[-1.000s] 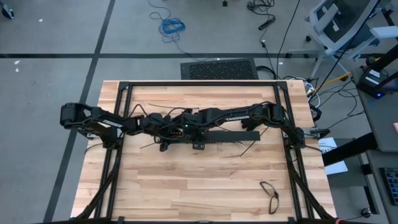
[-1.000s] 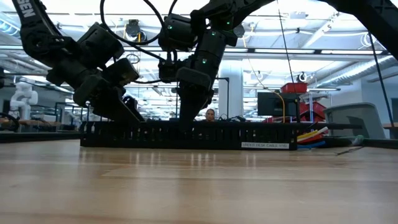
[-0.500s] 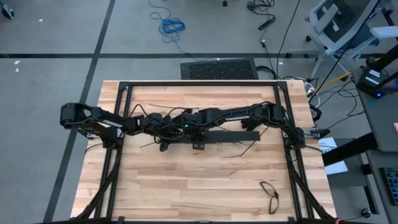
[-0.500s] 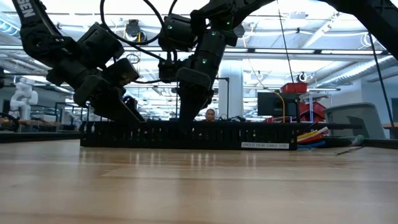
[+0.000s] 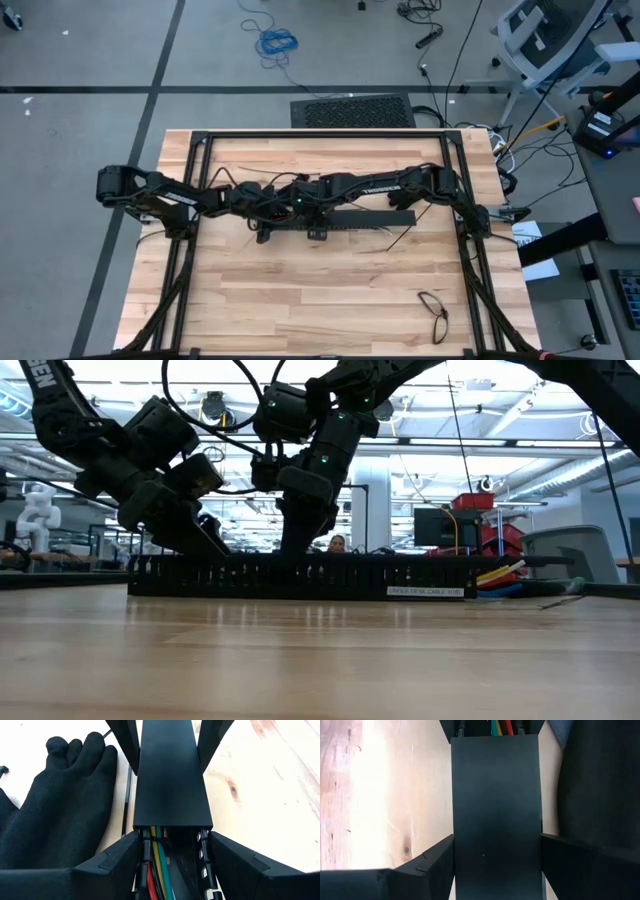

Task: Ziptie cables
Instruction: Close the cable duct

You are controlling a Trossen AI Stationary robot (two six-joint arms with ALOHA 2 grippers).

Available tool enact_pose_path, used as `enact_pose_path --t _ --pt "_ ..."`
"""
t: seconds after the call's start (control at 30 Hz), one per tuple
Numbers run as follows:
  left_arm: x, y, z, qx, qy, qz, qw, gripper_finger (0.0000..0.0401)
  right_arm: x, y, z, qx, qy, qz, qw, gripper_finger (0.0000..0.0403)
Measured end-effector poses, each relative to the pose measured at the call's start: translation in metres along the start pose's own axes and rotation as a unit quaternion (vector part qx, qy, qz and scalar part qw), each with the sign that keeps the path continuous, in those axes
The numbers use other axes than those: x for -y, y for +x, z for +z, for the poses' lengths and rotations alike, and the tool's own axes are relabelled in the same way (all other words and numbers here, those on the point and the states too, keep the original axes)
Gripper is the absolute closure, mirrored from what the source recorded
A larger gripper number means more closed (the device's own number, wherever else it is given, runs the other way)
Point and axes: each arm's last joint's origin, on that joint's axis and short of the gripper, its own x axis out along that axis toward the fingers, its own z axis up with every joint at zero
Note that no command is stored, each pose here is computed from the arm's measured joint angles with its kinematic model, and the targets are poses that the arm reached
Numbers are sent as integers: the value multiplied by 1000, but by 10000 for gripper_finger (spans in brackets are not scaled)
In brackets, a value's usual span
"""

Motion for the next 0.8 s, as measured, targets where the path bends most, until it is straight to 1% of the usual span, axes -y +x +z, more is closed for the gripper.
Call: enact_pose_path --t 0.3,0.47,0.57,0.7,0.8 --pt "0 0 0 -2 0 6 1000 173 0 0 1 6 -7 6 1000 160" --pt "-1 0 0 -1 22 13 1000 173 0 0 1 6 -7 6 1000 160" --pt "-1 0 0 -1 11 15 1000 173 0 0 1 6 -7 6 1000 160" --pt "-1 0 0 0 11 15 1000 173 0 0 1 6 -7 7 1000 160" --pt "-1 0 0 0 23 15 1000 173 0 0 1 6 -7 7 1000 160"
